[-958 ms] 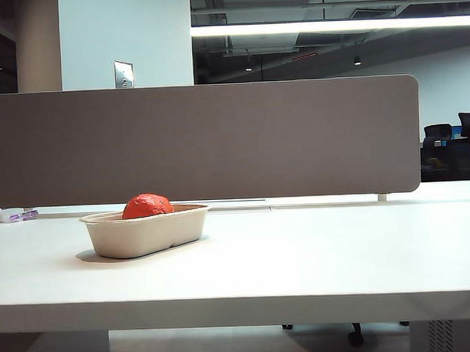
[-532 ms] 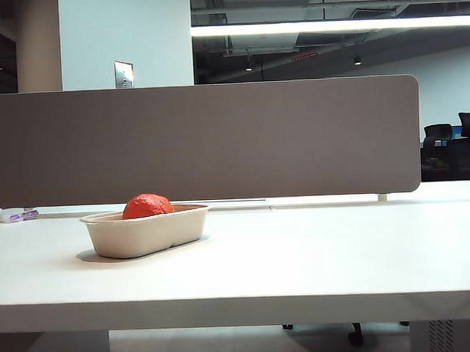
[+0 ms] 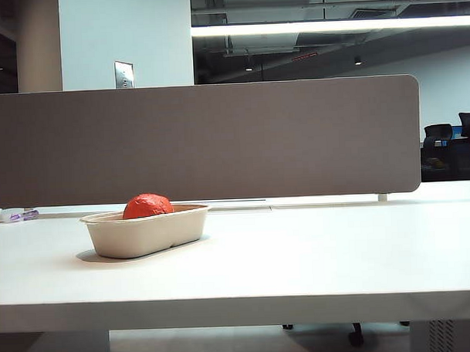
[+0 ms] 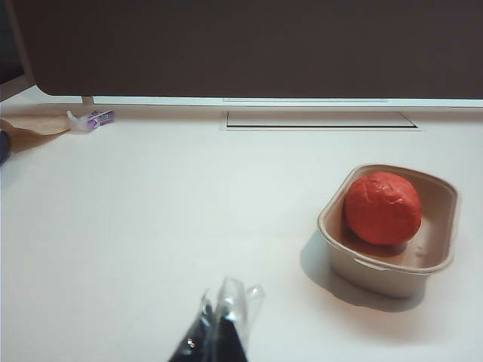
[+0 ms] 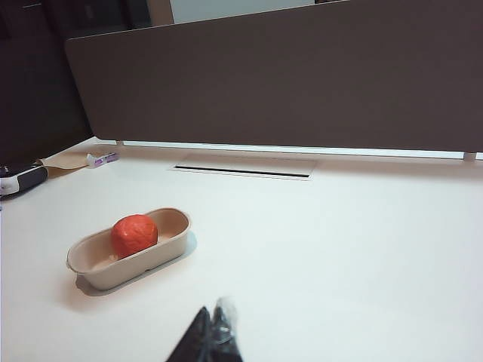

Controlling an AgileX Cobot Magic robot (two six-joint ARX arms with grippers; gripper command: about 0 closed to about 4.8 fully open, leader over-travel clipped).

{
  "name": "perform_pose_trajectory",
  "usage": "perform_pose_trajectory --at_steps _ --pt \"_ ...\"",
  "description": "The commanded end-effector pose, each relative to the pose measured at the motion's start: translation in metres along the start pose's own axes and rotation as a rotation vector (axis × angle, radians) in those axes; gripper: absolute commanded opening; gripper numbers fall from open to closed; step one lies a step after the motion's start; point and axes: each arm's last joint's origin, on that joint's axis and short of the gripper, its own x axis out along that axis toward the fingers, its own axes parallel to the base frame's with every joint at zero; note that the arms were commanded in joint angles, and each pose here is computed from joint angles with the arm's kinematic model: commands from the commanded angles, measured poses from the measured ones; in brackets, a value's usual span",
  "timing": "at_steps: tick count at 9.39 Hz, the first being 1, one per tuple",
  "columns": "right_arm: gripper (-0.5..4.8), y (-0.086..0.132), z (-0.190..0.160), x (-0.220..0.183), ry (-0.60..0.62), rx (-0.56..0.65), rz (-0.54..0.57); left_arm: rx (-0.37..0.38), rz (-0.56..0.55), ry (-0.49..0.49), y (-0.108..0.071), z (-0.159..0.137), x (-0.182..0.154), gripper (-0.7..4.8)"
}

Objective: Pick up the orange and place it into the paper lunchbox.

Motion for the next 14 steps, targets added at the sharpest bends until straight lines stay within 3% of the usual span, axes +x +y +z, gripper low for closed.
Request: perform_pose_trajectory --at_steps 1,2,3,4,5,7,10,14 --pt "-0.05 0.000 0.003 -0.001 -0.018 0.009 -0.006 0.000 -0.001 -0.014 0.000 0.001 0.000 -0.04" --pt "-0.05 0.000 0.003 -0.001 -0.020 0.007 -0.016 0.000 -0.001 -0.014 0.000 0.001 0.000 -0.04" --pt "-0.05 -0.004 -0.002 0.002 -0.028 0.002 -0.153 0.000 -0.001 -0.014 0.000 0.001 0.000 -0.03" --pt "-0.05 -0.012 -0.018 0.012 -0.069 0.005 -0.365 0.000 0.000 -0.014 0.000 0.001 0.000 -0.03" --pt "-0.05 -0.015 -0.023 0.015 -0.074 0.003 -0.385 0.000 0.000 -0.014 0.000 0.001 0.000 -0.03" --pt "-0.05 -0.035 -0.061 0.032 -0.047 -0.020 -0.287 0.000 -0.003 -0.014 0.000 0.001 0.000 -0.03" --pt "-0.05 -0.046 -0.076 0.036 -0.126 -0.032 -0.366 0.000 -0.002 -0.013 0.000 0.001 0.000 -0.03" --pt "-0.05 -0.049 -0.086 0.038 -0.113 -0.030 -0.367 0.000 -0.002 -0.014 0.000 0.001 0.000 -0.03"
